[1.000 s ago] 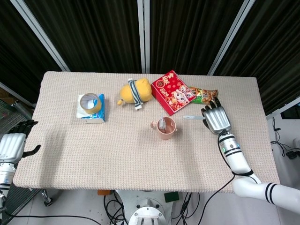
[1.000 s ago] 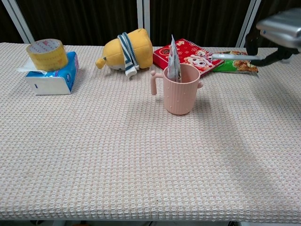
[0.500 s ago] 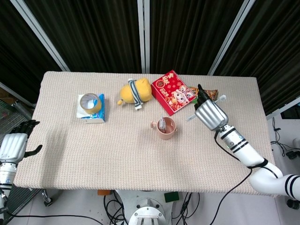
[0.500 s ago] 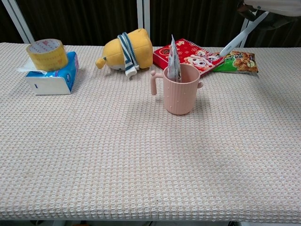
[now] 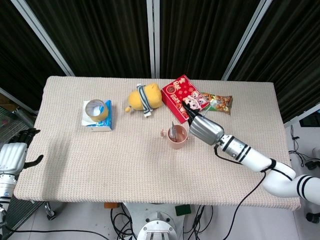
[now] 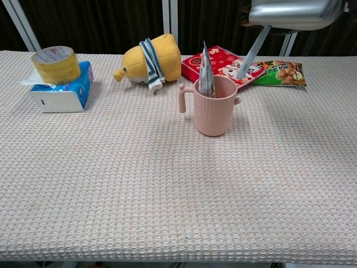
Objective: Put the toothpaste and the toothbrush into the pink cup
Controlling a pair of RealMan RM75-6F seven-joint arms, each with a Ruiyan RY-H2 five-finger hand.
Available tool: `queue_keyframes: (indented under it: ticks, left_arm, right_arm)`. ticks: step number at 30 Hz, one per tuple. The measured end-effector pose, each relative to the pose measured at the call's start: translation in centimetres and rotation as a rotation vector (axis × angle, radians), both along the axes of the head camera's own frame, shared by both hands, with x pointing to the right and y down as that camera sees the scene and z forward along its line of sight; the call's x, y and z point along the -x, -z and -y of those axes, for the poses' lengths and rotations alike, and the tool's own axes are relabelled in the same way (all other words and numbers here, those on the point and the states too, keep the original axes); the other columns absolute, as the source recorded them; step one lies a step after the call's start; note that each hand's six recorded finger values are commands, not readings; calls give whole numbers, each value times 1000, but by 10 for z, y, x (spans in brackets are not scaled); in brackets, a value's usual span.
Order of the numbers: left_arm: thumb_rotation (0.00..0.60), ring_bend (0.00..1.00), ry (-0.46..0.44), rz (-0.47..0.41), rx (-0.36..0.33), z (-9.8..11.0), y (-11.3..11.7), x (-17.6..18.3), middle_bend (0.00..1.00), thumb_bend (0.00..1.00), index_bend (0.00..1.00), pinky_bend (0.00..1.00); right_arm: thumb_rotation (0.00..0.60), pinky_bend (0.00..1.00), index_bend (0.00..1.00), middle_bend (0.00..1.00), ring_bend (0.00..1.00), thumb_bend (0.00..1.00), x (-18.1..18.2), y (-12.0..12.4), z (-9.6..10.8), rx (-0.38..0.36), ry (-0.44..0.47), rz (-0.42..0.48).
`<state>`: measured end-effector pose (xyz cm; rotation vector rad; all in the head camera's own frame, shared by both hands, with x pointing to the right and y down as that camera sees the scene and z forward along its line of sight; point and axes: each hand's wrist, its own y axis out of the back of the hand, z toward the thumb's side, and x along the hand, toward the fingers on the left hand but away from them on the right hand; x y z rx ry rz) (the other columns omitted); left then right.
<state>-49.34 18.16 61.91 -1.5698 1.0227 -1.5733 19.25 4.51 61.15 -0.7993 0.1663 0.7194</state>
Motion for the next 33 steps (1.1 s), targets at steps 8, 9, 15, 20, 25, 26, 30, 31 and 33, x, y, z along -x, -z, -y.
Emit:
queue_keyframes:
  ticks: [8,9,15,20,25,26,30,31,33]
  left_arm:
    - [600,121,6,-3,-5,-1,1,3,130,202,169,254]
    - [600,121,6,-3,-7,-1,2,3,130,202,169,253]
    - [600,121,14,-2,-13,-1,4,7,130,201,169,253]
    - [600,121,19,-4,-13,-2,4,9,130,202,169,253]
    - [600,121,22,-4,-17,-3,5,11,130,202,169,253]
    - [600,121,22,-5,-18,-3,5,11,130,202,169,254]
    - [600,121,21,-6,-21,-3,6,11,130,202,169,253]
    - [600,121,21,-7,-21,-3,6,10,130,202,169,253]
    - [600,121,20,-9,-21,-3,5,10,130,202,169,253]
  right_arm:
    - [600,0,642,481,173,744,15,-10,1,-20,11,-16]
    - [600,0,642,481,173,744,17,-12,2,-21,15,-22]
    - [600,0,641,479,173,743,27,-17,5,-20,25,-62]
    - [600,0,640,473,173,735,35,-20,5,-13,34,-78]
    - [600,0,636,468,172,730,40,-22,3,-6,47,-84]
    - [600,0,636,467,173,730,41,-22,3,-5,48,-84]
    - [600,0,611,464,168,696,41,-22,3,-5,50,-93]
    - [600,0,600,461,164,685,41,-22,3,-5,50,-96]
    - [600,0,561,440,146,662,41,-22,3,-3,49,-102]
